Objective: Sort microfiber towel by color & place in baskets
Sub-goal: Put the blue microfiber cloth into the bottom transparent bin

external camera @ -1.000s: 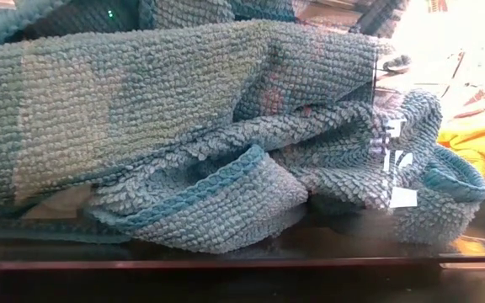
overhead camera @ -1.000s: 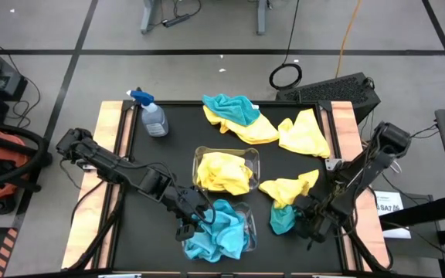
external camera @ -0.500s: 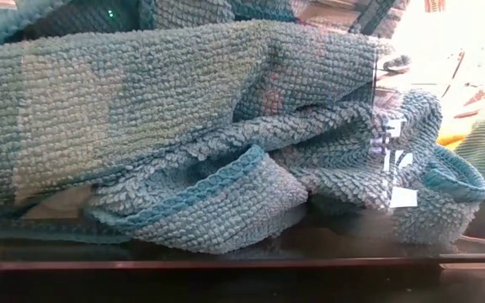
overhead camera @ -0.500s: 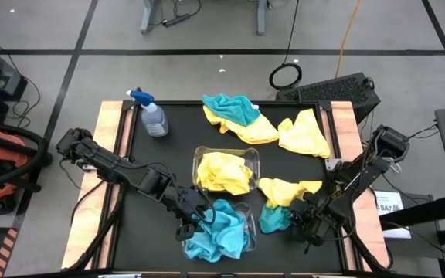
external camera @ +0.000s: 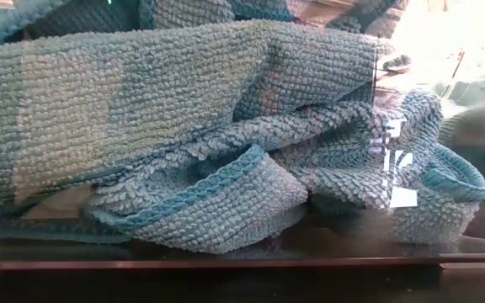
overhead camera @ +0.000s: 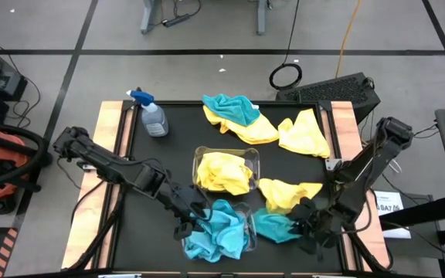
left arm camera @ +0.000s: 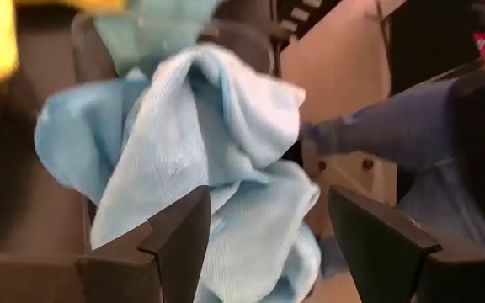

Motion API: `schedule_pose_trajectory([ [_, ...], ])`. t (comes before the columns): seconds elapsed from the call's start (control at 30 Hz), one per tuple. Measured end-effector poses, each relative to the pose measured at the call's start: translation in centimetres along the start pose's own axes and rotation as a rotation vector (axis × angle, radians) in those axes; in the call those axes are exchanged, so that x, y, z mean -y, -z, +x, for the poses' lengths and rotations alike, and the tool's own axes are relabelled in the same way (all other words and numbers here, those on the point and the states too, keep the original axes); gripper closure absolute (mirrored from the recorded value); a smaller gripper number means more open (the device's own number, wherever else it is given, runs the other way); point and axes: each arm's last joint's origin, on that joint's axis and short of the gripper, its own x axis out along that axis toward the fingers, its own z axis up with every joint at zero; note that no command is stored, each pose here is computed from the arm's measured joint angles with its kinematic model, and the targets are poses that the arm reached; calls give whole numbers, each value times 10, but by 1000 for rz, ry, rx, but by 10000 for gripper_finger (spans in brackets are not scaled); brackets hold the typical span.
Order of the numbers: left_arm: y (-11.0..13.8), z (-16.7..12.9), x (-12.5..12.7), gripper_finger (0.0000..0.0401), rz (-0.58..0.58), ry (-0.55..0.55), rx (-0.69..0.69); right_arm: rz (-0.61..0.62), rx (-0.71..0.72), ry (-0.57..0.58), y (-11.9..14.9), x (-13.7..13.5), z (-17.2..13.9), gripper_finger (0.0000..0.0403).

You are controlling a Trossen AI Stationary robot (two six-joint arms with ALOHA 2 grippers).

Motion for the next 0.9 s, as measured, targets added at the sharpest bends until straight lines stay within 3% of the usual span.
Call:
schedule_pose_trajectory([
  [0.47,-22,-57,16,155,131,19,379,-148,196,-143,-39,-29,-59,402],
  [0.9,-34,-64,16,155,319,-118,547,-213,379,-187,-91,-48,-98,403],
])
